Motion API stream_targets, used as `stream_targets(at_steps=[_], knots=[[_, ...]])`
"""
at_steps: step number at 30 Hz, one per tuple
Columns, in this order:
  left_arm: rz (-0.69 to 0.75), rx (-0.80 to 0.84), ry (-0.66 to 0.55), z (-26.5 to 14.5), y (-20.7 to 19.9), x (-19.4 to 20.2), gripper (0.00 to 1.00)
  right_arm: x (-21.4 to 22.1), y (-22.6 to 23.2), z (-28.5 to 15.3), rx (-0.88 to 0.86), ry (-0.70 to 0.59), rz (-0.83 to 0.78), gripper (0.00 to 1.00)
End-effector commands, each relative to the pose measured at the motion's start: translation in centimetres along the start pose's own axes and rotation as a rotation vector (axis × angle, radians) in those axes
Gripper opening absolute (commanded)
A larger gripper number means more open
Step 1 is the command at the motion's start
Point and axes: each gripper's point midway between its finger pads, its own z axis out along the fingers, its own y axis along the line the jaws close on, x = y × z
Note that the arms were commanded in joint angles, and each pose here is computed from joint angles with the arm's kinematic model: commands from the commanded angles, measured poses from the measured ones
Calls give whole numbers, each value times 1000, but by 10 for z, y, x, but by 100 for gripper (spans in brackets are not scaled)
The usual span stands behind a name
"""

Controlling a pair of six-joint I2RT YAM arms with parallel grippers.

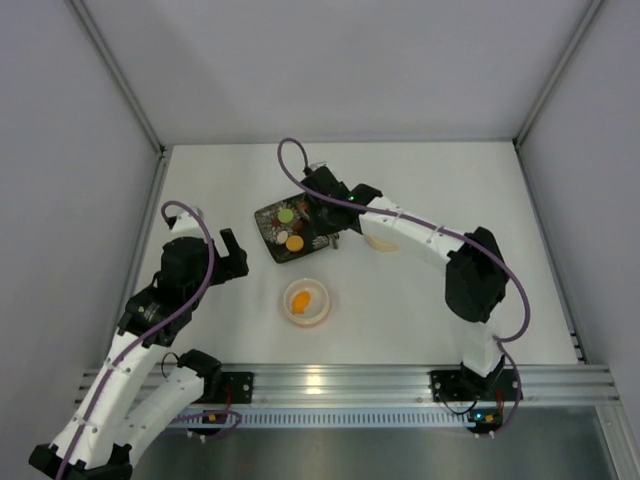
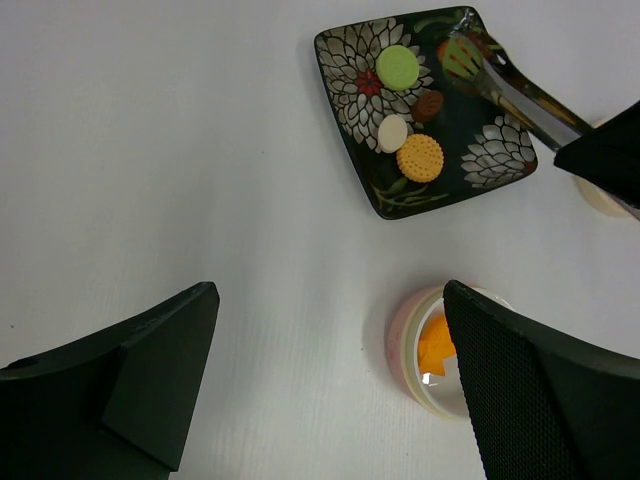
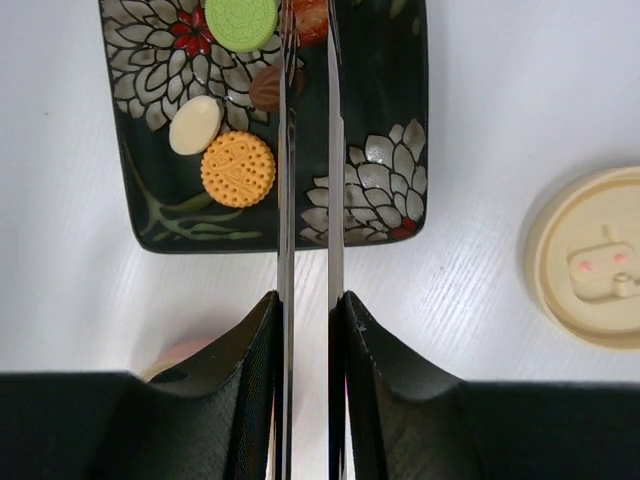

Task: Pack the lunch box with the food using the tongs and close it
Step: Pick up the fake food from the plate, then place the fake food in the packing box.

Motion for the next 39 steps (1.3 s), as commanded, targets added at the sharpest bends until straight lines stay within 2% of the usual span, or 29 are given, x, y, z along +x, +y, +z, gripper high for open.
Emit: stream_targets(at_steps=[1, 8, 19, 27, 39], knots=[[-10, -7, -7, 1, 0, -1, 99, -43, -3, -53, -36, -168, 45, 20], [-14, -4, -17, -1, 1, -3, 99, -13, 1, -106, -72, -209, 54, 20], [-13, 5, -21, -2, -1, -3, 99, 83, 43, -163, -188, -181, -4, 20], [-11, 8, -16, -1, -1, -2, 99, 133, 42, -170, -187, -137, -1, 20], [-12, 3, -17, -1, -1, -2, 99, 154, 34, -169, -177, -111, -1, 23]])
